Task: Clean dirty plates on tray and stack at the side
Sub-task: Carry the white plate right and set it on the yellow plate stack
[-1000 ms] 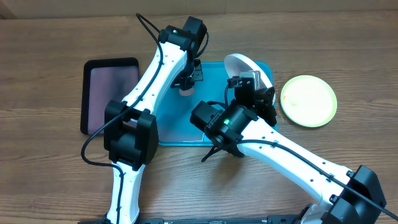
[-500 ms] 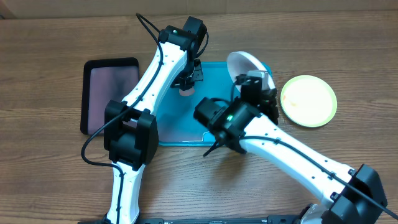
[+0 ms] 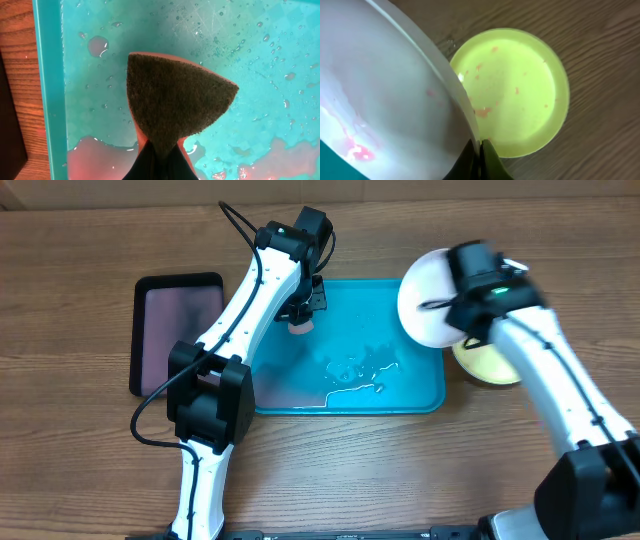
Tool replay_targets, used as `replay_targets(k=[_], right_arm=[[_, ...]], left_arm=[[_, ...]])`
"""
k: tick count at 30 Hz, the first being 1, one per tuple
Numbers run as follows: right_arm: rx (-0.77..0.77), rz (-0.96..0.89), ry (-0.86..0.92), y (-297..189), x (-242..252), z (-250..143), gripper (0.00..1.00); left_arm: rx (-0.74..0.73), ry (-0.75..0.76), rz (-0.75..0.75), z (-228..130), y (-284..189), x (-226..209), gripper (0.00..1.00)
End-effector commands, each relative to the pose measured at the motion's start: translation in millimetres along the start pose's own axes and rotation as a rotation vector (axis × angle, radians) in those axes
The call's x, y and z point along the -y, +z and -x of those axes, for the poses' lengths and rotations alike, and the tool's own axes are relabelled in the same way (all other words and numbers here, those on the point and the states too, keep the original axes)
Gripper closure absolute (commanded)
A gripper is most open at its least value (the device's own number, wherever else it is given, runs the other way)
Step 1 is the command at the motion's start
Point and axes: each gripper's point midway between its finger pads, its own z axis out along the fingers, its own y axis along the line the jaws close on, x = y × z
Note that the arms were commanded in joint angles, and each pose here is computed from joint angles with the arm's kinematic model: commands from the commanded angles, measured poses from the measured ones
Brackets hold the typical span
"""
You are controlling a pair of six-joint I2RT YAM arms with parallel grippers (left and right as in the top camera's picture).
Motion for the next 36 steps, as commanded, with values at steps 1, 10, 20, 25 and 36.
replay_targets(k=[1,10,20,25,36], right_arm=[[-0.140,0.230,0.053,-0.2,6.0,4.9,0.96],[-0.213,0.165,0.337,45.0,104.2,12.2,0.96],[-0.231,0.153,0.356,80.9,111.3,-18.7,0.86],[-0.248,0.155,0.354,82.3,110.3,-24.7,0.80],[-0.295,0.441,0.188,37.2,65.0,-5.9,0.17]], left_arm=[[-0.006,0.019,0.003,-1.3,1.9,-0.7,0.96],[-0.005,0.019,0.002,-1.0,1.9,-0.5,0.96],[-0.003,0.019,0.001,-0.5,1.9,0.0,0.96],[-0.001,0.019,0.000,-0.2,1.9,0.2,0.96],[-0.006,-0.009,0.006,5.4,-29.8,-14.0,0.96]])
